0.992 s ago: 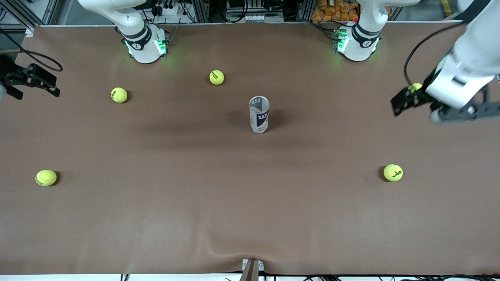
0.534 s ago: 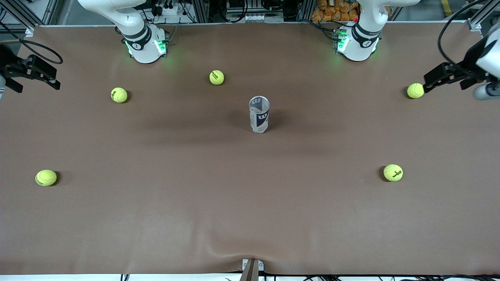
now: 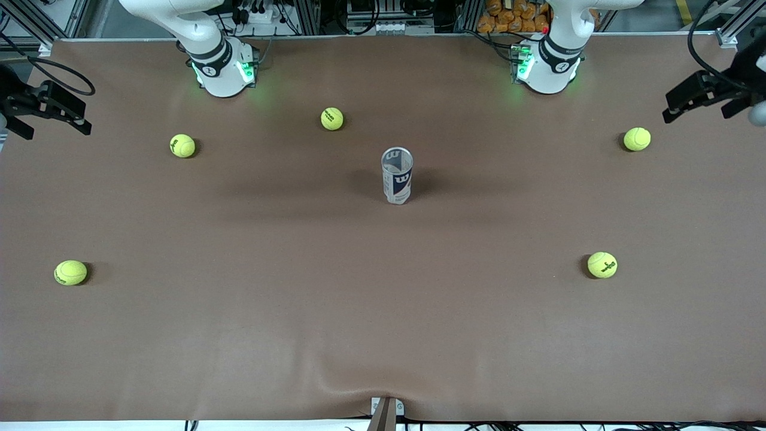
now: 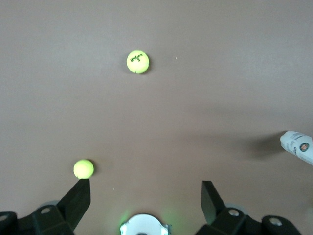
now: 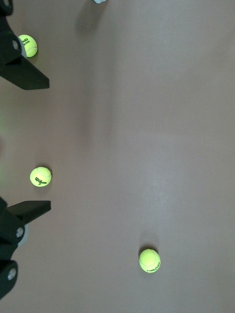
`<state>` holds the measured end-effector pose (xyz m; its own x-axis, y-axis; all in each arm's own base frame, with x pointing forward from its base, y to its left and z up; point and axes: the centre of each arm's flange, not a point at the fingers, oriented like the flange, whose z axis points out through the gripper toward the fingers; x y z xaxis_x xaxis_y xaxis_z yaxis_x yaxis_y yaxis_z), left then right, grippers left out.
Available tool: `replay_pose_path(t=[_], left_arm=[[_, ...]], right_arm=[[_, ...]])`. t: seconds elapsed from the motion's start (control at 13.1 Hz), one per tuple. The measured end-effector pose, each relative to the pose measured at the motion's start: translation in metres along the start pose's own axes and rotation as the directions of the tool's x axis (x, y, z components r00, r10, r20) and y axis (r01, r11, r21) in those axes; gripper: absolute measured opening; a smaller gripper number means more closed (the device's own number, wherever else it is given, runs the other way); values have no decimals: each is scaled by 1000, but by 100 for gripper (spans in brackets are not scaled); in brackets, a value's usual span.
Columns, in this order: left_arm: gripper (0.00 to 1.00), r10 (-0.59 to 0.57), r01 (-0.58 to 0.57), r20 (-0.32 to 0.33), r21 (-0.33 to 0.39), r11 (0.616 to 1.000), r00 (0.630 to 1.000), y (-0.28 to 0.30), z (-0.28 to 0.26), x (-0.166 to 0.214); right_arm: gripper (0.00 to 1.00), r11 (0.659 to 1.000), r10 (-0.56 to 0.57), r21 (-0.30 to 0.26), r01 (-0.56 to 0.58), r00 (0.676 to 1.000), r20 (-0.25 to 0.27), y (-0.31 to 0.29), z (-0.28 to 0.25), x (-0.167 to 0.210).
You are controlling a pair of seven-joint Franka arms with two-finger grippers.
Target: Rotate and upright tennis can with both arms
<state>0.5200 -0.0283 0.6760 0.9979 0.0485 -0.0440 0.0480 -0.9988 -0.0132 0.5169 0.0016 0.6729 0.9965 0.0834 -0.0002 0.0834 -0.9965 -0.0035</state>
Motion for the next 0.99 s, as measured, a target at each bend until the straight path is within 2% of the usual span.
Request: replay_pose_path(t=[0.38,0.99], left_arm=[[100,21,-21,33,0,1000,999,-17,30,10],[100,-10,10,30,0,1000,1000,-17,37,13]], right_arm=[[100,1000,-4,-1,4,1000,1,-4,0,0],[100,1000,0,-1,0,1000,4,-2,0,0]])
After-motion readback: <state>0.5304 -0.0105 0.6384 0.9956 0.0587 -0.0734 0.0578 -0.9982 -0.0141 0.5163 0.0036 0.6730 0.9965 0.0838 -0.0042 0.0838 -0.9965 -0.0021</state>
